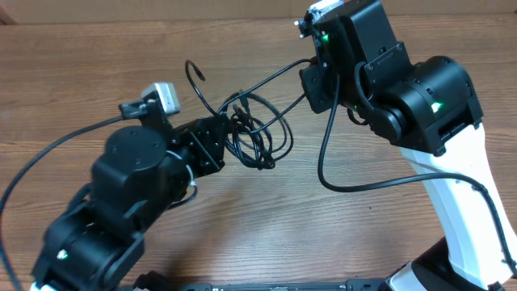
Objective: Untangle cables
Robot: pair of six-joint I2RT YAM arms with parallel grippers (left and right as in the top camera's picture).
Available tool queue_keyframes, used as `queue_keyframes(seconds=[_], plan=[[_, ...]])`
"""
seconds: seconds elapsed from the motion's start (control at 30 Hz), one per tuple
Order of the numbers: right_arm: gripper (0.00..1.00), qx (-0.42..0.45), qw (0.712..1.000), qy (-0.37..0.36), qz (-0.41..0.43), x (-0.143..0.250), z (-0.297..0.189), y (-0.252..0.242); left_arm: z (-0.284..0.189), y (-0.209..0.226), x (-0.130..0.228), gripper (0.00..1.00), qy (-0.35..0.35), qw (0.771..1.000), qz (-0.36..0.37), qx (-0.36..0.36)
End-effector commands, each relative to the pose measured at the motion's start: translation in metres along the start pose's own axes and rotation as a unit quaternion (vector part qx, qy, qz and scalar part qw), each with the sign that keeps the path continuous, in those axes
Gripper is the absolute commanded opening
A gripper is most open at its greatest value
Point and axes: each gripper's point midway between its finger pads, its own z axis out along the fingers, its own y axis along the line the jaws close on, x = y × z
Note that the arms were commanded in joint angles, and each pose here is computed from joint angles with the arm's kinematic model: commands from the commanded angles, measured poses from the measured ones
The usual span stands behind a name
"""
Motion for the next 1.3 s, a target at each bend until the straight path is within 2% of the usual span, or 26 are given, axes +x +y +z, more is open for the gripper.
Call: queue_keyframes(seconds=[0.0,0.17,0.2,0.27,0.3,0.43,0.57,0.7,0.8,0.97,1.13,1.27], plan=[[0.04,0.14,0.989,-0.037,0.033,-0.008,-0.028,-0.062,-0.042,-0.016,-0.029,0.04,-0.064,0.997,0.04,0.015],[0.04,0.137,0.989,-0.034,0.045,-0.006,-0.027,-0.061,-0.058,-0.018,-0.037,0.04,-0.077,0.996,0.05,0.009],[0.21,0.129,0.99,-0.033,0.052,-0.005,-0.027,-0.059,-0.058,-0.019,-0.037,0.04,-0.077,0.996,0.054,0.008],[0.82,0.099,0.993,-0.029,0.051,-0.004,-0.024,-0.049,-0.058,-0.018,-0.037,0.04,-0.077,0.995,0.057,0.006],[0.92,0.082,0.995,-0.027,0.051,-0.004,-0.023,-0.043,-0.058,-0.017,-0.036,0.04,-0.076,0.995,0.058,0.003],[0.93,0.005,0.998,-0.023,0.05,-0.004,-0.021,-0.016,-0.054,-0.01,-0.036,0.04,-0.074,0.995,0.066,-0.015],[0.93,-0.081,0.995,-0.019,0.047,-0.005,-0.023,0.013,-0.047,-0.007,-0.034,0.04,-0.066,0.992,0.107,-0.026],[0.93,-0.178,0.983,-0.006,0.043,-0.001,-0.032,0.046,-0.039,-0.003,-0.032,0.04,-0.055,0.985,0.155,-0.044],[0.93,-0.233,0.972,-0.007,0.021,-0.001,-0.04,0.064,-0.031,0.01,-0.034,0.04,-0.055,0.982,0.162,-0.081],[0.93,-0.253,0.967,-0.022,0.012,-0.007,-0.044,0.07,-0.013,0.022,-0.033,0.04,-0.042,0.978,0.166,-0.115],[0.9,-0.3,0.954,-0.009,0.01,-0.001,-0.053,0.084,-0.005,0.03,-0.045,0.04,-0.069,0.972,0.168,-0.151],[0.89,-0.325,0.946,0.003,0.01,0.004,-0.058,0.091,-0.002,0.022,-0.054,0.04,-0.089,0.972,0.163,-0.14]])
